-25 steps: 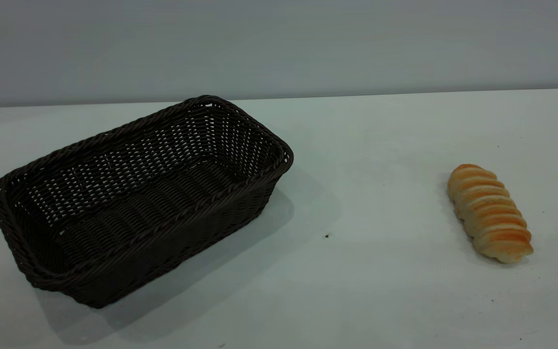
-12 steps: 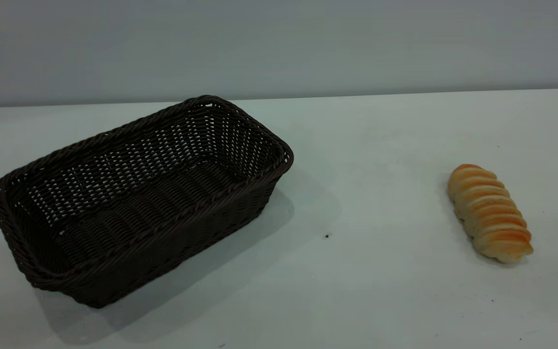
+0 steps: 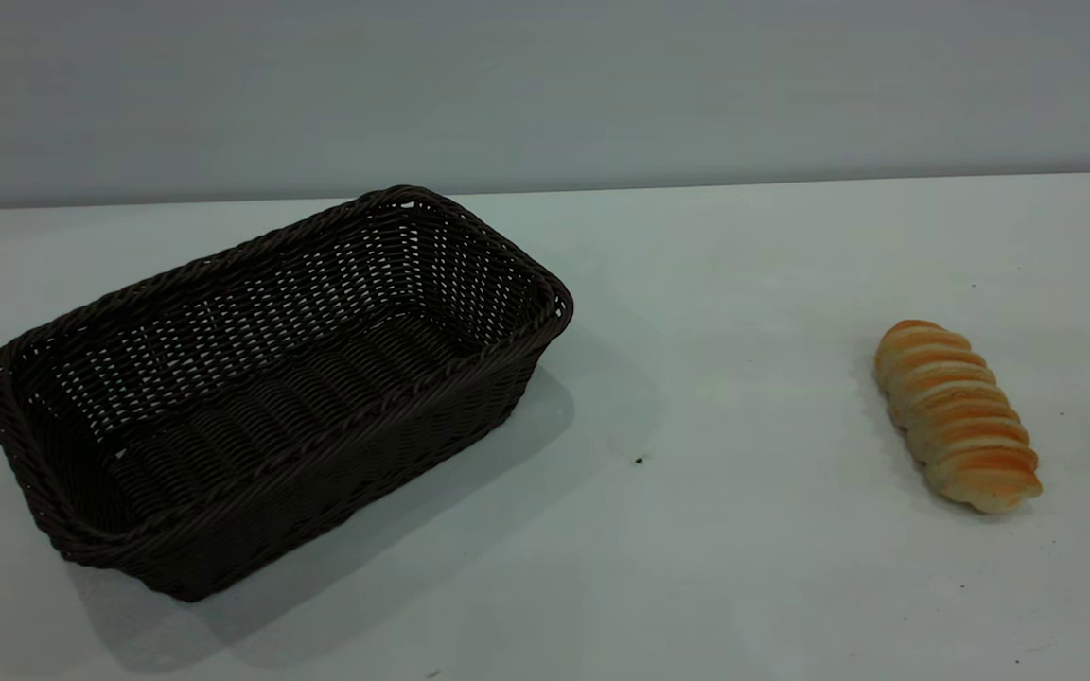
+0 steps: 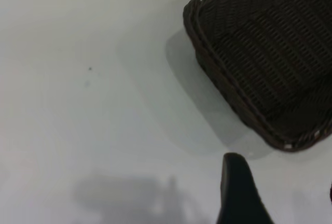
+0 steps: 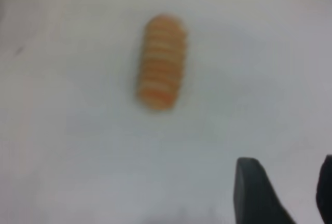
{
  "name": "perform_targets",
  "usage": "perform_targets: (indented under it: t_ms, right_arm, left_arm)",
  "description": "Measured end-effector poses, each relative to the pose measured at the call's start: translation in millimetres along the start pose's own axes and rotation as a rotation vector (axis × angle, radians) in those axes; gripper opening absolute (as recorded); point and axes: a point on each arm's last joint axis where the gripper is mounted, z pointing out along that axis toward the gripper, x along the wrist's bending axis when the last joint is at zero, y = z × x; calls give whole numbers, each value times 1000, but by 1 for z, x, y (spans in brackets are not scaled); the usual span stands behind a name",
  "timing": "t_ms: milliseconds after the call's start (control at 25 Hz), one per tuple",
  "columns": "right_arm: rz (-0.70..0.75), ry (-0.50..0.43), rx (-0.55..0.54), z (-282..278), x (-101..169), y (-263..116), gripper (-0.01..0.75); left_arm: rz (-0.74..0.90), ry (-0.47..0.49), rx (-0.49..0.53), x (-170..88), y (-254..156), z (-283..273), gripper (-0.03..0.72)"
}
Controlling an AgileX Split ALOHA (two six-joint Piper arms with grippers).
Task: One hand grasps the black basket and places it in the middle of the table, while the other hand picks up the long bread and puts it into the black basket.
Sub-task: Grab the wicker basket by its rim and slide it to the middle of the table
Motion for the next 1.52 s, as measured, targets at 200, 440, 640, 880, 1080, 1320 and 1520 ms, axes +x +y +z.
perform_targets:
  t_ms: [200, 440, 640, 880, 1080, 1320, 1520]
  right_arm:
    - [-41, 81, 51, 22, 10, 6, 355]
    - [-4, 112, 48, 24, 13, 7, 385]
    - [21, 130, 47, 24, 15, 8, 386]
    - [31, 147, 46, 23, 16, 8, 386]
    - [35, 156, 46, 23, 17, 8, 387]
    - [33, 157, 47, 23, 17, 8, 387]
    - [32, 157, 47, 23, 17, 8, 387]
  left_arm:
    - [-15, 28, 124, -8, 9, 40, 480]
    - [-82, 48, 228, -16, 13, 92, 480]
    - [-129, 72, 318, -20, 5, 133, 480]
    - [-151, 91, 373, -26, 11, 168, 480]
    - [-185, 97, 375, -32, 24, 189, 480]
    - [-186, 141, 448, -35, 31, 207, 480]
    - [-183, 154, 475, -35, 29, 217, 480]
